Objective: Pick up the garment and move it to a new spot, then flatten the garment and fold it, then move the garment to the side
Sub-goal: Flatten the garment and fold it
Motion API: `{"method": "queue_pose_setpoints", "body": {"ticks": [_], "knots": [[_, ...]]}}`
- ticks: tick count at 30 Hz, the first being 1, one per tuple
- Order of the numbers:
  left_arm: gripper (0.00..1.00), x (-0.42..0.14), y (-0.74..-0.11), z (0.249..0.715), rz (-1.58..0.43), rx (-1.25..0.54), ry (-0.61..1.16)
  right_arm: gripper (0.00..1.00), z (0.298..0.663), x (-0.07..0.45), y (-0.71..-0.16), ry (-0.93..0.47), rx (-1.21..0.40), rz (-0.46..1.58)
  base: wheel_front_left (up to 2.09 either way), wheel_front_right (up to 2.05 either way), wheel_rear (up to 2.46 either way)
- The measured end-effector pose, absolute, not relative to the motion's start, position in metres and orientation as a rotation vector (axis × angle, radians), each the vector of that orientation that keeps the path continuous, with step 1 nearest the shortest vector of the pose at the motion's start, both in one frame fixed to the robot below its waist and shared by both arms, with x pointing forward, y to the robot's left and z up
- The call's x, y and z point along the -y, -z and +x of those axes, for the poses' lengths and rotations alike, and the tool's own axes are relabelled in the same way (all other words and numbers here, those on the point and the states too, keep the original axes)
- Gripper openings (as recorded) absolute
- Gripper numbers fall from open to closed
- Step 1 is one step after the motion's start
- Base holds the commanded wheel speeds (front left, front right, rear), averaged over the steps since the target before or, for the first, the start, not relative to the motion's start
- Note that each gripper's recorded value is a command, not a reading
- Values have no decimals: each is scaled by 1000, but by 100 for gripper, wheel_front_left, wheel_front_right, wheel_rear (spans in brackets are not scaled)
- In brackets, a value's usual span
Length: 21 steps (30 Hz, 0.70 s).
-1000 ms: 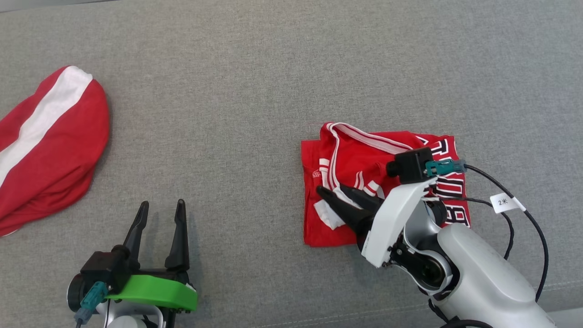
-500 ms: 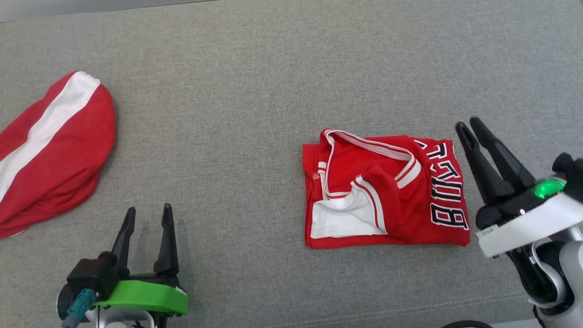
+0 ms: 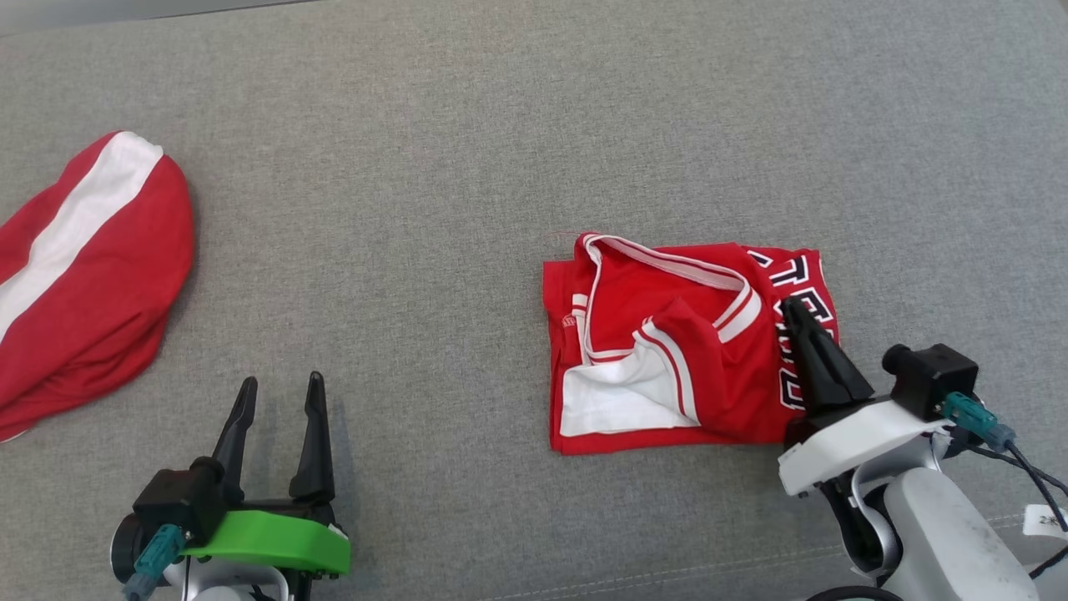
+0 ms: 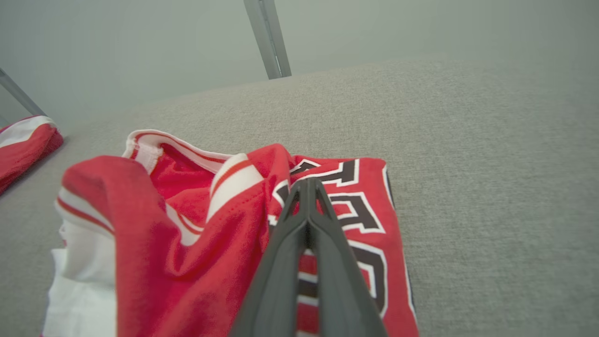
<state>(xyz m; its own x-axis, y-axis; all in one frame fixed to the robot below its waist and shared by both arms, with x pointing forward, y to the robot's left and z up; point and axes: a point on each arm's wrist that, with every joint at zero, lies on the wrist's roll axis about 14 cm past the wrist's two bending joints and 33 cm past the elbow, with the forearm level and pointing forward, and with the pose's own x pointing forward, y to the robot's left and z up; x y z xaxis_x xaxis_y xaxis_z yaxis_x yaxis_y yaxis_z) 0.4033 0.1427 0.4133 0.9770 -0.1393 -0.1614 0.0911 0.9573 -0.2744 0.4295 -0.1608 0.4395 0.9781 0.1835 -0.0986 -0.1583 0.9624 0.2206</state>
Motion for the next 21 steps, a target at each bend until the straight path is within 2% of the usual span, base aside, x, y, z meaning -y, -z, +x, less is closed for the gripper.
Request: {"method": "queue_pose_setpoints", "body": {"ticks": [10,17,21], "knots": [[100,-148,-414,400,-258,-182,105,0,435,120,-410,-316,-226,116,0,0,0],[100,-154,-415,394,-256,-182,90,0,441,88,-415,-440,-205,13,0,0,0],[100,-159,-418,391,-259,-175,72,0,432,67,-407,-508,-233,-9,0,0,0]]}}
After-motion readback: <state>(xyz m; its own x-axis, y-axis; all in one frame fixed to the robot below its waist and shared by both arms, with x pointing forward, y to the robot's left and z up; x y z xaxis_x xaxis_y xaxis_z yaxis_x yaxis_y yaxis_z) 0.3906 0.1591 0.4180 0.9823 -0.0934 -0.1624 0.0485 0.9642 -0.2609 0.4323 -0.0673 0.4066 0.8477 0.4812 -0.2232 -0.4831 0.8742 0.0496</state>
